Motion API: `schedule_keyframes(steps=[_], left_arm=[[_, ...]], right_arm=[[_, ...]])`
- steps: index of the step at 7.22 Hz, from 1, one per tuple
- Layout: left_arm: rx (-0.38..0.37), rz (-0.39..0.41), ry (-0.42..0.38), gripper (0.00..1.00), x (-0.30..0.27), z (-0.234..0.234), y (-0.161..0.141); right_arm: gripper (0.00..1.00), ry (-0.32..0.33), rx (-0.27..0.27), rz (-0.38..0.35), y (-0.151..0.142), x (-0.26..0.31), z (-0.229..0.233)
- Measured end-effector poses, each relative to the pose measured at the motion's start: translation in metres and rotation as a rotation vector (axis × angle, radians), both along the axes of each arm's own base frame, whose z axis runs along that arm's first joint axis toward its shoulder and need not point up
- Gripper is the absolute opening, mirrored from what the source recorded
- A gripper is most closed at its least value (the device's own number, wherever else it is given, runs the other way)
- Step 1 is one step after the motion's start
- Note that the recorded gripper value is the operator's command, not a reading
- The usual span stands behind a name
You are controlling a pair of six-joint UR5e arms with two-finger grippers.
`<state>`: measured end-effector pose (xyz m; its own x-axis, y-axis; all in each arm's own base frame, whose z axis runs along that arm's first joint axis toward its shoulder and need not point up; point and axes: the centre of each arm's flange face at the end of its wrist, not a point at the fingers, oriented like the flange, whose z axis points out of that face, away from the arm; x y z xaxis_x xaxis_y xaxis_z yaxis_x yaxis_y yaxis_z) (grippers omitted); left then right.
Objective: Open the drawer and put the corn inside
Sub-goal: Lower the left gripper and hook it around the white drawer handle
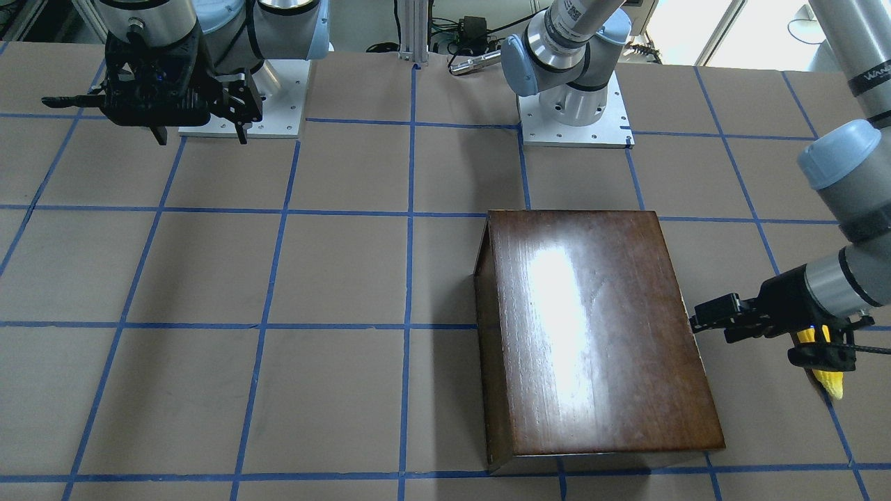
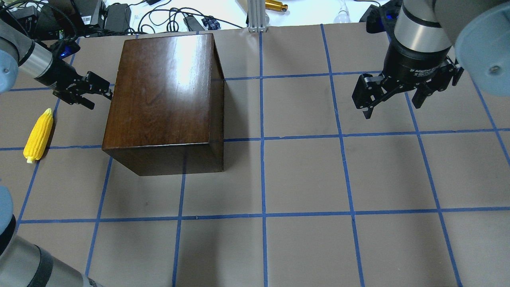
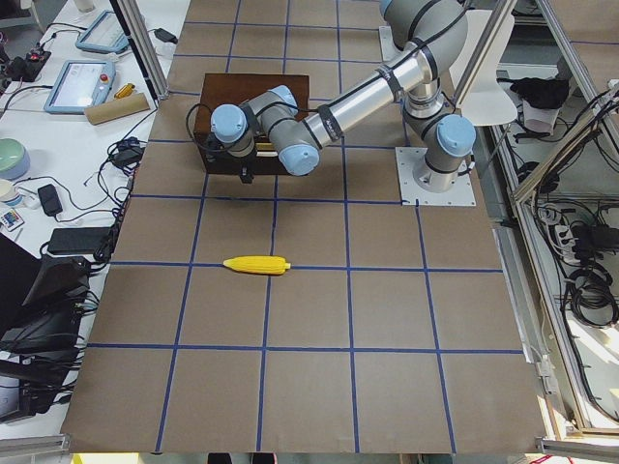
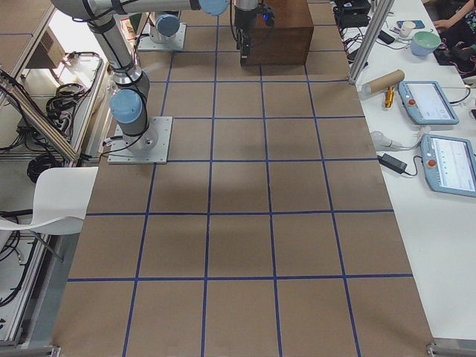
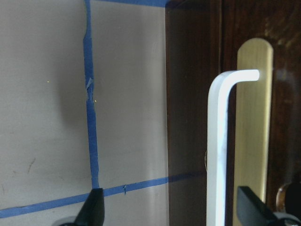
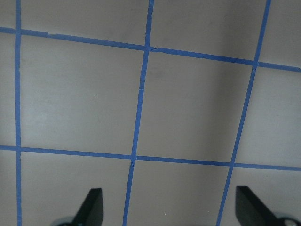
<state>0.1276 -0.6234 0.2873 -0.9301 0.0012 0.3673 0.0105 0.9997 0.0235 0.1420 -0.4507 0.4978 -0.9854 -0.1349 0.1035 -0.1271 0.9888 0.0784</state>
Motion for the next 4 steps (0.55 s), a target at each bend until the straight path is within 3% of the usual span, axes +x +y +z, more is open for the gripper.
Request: schedule_keyframes(steps=[4], left_arm=[[0.022,-0.011,0.009,1.0,-0.005,-0.017,-0.005]], right_arm=[[1.0,0.0,0.0,0.0,0.0,0.0,0.0]])
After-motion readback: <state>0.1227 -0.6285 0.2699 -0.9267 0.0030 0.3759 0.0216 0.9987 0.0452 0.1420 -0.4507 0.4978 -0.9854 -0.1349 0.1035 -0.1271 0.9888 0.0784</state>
